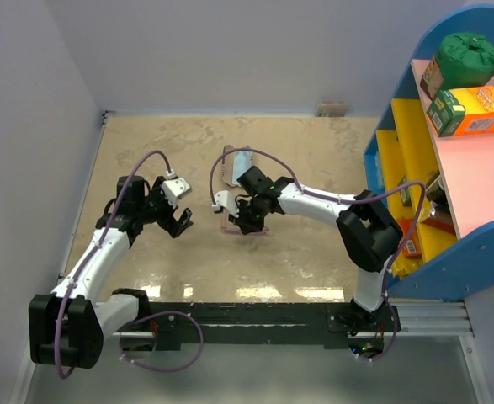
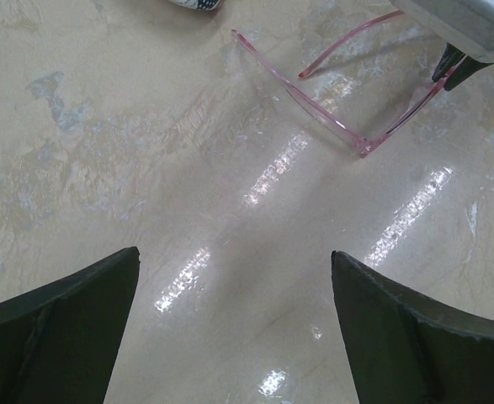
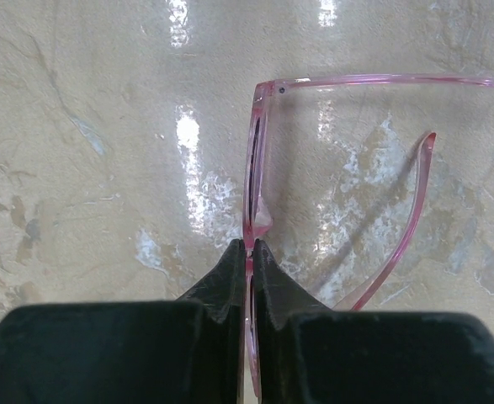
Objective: Organize the sunglasses
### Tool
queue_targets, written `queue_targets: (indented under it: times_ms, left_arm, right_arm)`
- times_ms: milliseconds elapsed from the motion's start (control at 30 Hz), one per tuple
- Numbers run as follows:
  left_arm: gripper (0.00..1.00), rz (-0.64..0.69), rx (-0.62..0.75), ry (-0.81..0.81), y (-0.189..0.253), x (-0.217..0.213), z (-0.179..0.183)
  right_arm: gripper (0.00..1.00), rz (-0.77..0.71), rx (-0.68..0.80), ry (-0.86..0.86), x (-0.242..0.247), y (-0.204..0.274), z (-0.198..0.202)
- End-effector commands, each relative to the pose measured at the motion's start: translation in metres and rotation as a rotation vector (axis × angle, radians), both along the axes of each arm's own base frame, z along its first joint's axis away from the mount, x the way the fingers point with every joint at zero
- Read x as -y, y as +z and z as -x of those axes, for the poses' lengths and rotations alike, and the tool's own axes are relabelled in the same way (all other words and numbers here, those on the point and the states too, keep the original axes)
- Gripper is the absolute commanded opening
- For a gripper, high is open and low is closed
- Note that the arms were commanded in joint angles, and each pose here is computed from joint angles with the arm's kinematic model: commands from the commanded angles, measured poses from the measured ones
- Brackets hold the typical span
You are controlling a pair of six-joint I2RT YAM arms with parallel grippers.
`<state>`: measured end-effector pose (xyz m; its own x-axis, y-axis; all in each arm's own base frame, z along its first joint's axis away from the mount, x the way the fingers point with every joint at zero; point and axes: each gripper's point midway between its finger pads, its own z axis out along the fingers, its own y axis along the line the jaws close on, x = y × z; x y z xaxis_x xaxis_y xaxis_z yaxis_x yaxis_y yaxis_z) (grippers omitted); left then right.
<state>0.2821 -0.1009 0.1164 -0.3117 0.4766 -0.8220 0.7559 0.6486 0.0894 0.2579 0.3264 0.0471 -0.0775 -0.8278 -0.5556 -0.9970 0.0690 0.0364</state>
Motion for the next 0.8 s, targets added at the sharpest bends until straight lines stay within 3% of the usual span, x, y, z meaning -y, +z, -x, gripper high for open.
queue_targets:
  times_ms: [0,767]
  left_arm:
    - [1.0,0.012,0.037,-0.026,0.009,0.002,-0.002]
    - [1.0,0.017,0.05,-0.01,0.014,0.0,-0.004]
  right_arm:
    - [0.0,-0.042,0.04,0.02,-0.004,0.022,-0.001]
    - [0.0,-0.114,-0.017,0.119,-0.004,0.059,0.028]
